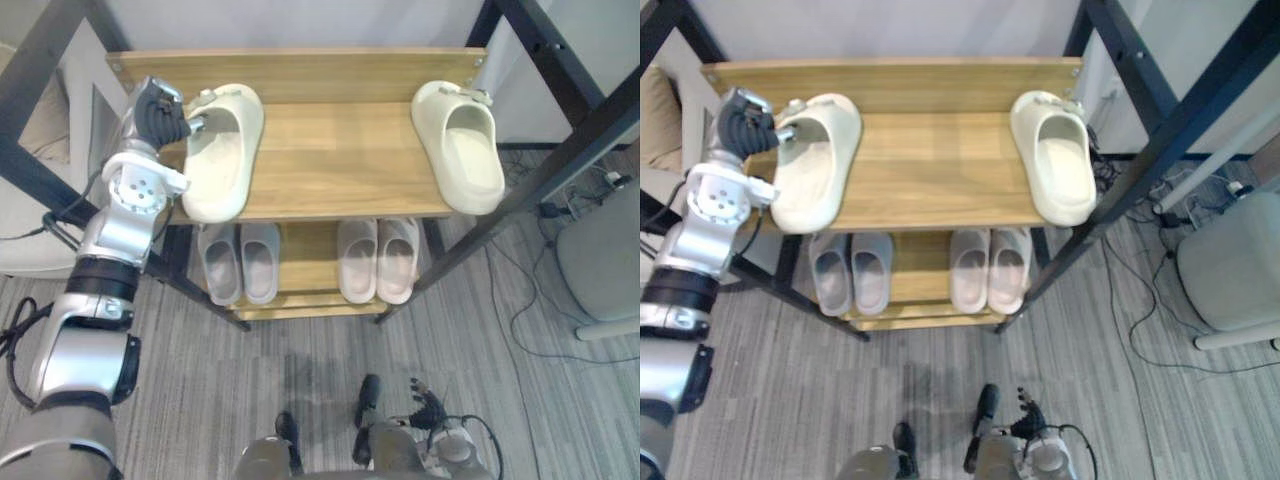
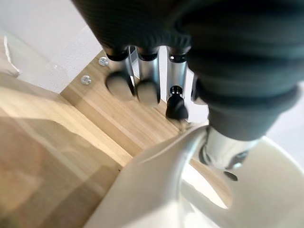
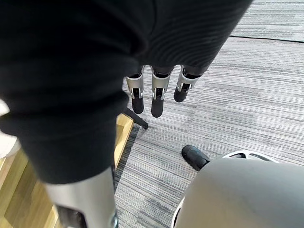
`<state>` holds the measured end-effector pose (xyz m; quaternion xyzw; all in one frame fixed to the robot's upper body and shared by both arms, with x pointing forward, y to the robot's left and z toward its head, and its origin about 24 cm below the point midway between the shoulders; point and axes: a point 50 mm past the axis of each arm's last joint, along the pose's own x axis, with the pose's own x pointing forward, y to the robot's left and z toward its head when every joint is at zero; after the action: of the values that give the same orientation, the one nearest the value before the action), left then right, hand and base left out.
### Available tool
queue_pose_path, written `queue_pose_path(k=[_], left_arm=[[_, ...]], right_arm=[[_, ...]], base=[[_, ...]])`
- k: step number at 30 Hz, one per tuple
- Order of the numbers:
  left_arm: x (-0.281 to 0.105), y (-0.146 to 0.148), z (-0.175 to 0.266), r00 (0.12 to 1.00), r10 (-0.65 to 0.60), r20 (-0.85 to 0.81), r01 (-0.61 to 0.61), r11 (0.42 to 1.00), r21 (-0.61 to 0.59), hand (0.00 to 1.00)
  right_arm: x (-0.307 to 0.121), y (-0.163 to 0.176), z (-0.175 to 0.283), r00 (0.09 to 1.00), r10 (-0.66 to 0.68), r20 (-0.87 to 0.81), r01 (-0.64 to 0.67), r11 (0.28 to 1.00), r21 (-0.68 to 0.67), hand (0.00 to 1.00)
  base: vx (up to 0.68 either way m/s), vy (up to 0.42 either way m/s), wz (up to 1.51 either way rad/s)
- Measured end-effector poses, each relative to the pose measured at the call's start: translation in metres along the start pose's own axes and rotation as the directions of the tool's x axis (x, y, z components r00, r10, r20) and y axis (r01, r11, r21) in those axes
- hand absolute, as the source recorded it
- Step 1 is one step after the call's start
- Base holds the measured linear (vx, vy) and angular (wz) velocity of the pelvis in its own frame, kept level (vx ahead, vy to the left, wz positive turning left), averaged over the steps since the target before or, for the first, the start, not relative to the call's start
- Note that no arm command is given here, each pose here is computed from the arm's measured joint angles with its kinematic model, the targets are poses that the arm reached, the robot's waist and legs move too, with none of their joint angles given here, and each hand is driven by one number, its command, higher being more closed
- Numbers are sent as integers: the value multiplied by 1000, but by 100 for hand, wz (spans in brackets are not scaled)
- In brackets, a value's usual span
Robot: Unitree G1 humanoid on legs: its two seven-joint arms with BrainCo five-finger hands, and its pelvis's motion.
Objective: Organize the slippers on the shoe rack
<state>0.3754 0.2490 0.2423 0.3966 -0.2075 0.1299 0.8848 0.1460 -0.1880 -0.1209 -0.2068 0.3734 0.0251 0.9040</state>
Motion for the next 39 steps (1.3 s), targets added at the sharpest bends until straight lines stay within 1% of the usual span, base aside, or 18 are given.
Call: queue_pose_path(k=[8,11,16,22,25,31,35,39], left_arm=[[-1,-21,6,1000,-31,0,31,997,-76,100],[-3,-37,16,998,-63,18,65,990,-123,100],[-9,-72,53,981,-134,137,159,970,-185,100],[-13,-87,63,974,-163,155,196,953,-230,100],[-15,-93,70,971,-171,169,213,938,-273,100],[-18,-102,78,964,-188,187,237,926,-294,100],[-19,-106,75,963,-203,175,247,925,-288,100],[-19,-112,62,966,-233,114,257,919,-299,100]], right_arm=[[-3,0,1,1000,-4,6,4,1000,4,0],[-3,0,0,1000,-3,4,3,1000,3,0],[-2,0,2,1000,-5,12,5,1000,5,0],[-3,-1,4,1000,-11,20,11,1000,4,0],[-3,-3,4,1000,-14,16,14,1000,1,0],[-3,-6,3,1000,-21,17,21,1000,-5,0],[-3,-6,4,1000,-22,22,22,1000,-2,0],[-3,-7,5,999,-24,29,24,1000,2,0]], base=[[-5,9,3],[3,23,4],[5,28,1],[0,0,0],[0,0,0],[-18,9,5],[-1,2,1],[3,5,-1]])
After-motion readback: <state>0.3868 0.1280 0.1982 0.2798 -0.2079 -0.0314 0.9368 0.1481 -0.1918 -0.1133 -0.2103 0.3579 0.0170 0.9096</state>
